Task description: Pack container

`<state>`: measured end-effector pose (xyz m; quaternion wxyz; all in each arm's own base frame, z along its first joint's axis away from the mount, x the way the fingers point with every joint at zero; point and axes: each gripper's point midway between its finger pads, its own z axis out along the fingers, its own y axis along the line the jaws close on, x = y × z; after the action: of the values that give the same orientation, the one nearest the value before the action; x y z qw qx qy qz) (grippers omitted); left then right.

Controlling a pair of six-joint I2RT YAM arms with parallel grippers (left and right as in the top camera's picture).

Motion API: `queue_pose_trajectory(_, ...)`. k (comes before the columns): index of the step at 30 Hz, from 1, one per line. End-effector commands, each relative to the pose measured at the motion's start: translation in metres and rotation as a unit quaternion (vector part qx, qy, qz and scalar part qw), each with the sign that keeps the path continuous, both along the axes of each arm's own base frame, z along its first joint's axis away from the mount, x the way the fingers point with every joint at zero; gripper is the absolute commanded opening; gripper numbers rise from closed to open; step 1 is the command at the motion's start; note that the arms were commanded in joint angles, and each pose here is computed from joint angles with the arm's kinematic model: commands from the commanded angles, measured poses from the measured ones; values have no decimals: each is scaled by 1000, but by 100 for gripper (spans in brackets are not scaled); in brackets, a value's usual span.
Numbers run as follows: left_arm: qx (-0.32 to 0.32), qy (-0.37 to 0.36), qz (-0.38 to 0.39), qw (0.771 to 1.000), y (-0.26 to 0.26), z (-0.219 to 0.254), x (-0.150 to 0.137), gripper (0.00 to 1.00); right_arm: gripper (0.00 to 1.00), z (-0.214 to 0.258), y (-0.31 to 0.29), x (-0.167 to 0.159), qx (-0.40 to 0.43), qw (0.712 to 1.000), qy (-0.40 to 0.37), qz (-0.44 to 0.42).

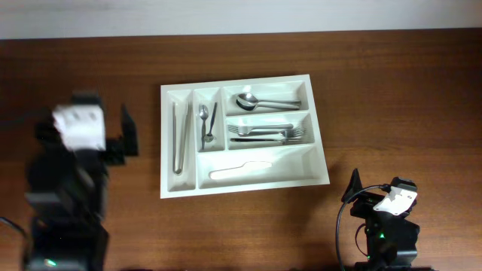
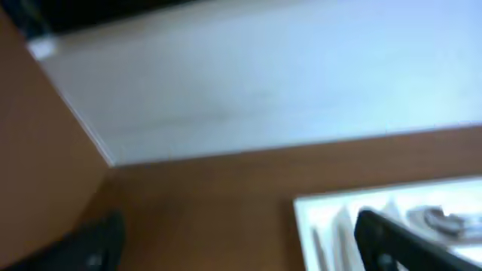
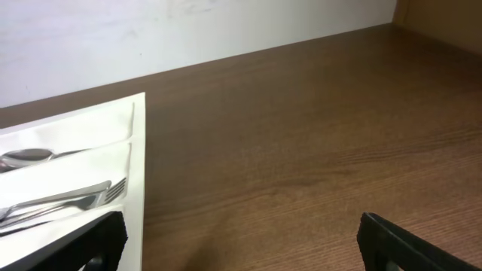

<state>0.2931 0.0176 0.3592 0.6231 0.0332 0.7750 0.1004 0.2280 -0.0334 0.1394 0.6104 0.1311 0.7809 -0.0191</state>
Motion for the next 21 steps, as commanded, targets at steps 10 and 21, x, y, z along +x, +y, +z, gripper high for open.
queue_pose_trajectory(10, -6, -18, -53, 998, -18, -137, -36, 99, 99, -1, -1, 0, -2, 1000, -3, -3)
queue_pose_trajectory(21, -5, -20, -53, 998, -18, -192, -48, 99, 99, -1, -1, 0, -2, 1000, -3, -3)
